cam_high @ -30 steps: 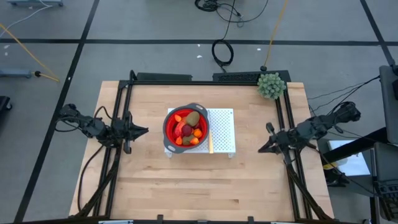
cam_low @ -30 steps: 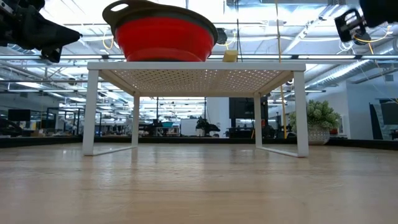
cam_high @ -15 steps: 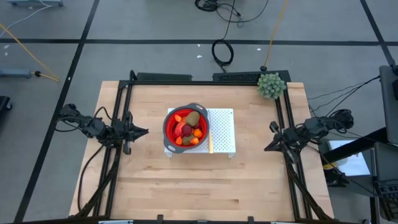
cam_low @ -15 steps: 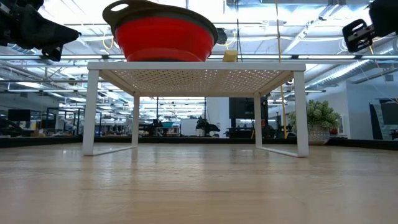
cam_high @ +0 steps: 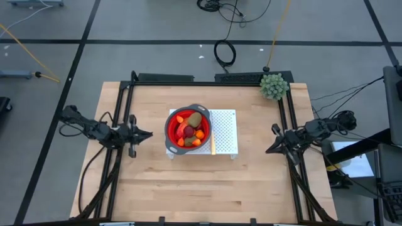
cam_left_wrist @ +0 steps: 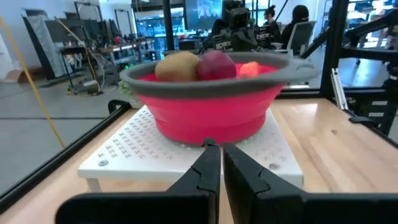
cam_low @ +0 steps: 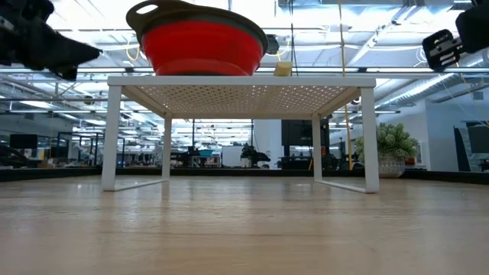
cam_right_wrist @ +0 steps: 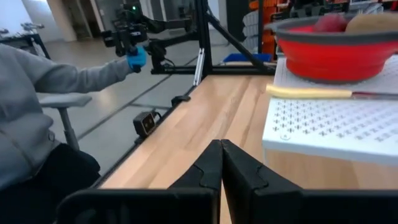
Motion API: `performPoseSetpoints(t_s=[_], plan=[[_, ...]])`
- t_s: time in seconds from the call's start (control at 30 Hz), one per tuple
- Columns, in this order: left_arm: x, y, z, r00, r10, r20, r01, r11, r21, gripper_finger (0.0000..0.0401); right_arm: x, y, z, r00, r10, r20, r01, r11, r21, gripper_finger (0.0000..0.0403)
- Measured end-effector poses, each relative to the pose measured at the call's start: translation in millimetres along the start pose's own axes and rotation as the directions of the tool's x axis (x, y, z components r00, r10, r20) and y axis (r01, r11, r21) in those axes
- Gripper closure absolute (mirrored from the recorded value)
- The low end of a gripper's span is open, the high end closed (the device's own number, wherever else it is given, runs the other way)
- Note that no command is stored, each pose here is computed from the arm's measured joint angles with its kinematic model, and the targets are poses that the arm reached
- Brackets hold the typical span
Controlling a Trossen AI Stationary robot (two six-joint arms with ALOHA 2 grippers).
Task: Pick & Place Fruit
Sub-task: Return to Home Position
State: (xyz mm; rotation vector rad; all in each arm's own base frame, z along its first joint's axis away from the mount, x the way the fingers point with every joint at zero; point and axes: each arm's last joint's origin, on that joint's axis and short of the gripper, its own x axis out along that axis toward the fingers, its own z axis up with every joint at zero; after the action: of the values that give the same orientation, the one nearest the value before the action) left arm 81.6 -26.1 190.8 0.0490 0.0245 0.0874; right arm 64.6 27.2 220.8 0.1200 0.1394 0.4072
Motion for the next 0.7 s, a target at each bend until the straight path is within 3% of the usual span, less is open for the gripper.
performPoseSetpoints(t_s=[0.1,0.33,0.57,0.7], plan=[[5.2,-2.8,-14.4,1.0,0.01,0.01,-0.01,1.0,0.002,0.038,3.8,-1.1,-6.8,1.0,-0.003,-0.016,0.003,1.0,0.004,0.0403],[7.2,-0.1,-11.6,0.998,0.029,0.058,-0.03,0.999,0.012,0.038,17.0,-4.4,-27.3,1.0,-0.002,-0.015,0.002,1.0,0.029,0.0403],[9.2,3.8,-14.7,0.998,0.051,0.03,-0.051,0.999,0.005,0.038,25.1,-7.2,-44.2,0.999,-0.007,-0.032,0.008,1.0,0.029,0.0403],[10.0,5.7,-14.8,0.998,0.05,0.03,-0.051,0.998,0.029,0.038,25.9,-7.2,-44.2,1.0,-0.004,-0.013,0.003,1.0,-0.026,0.0403]])
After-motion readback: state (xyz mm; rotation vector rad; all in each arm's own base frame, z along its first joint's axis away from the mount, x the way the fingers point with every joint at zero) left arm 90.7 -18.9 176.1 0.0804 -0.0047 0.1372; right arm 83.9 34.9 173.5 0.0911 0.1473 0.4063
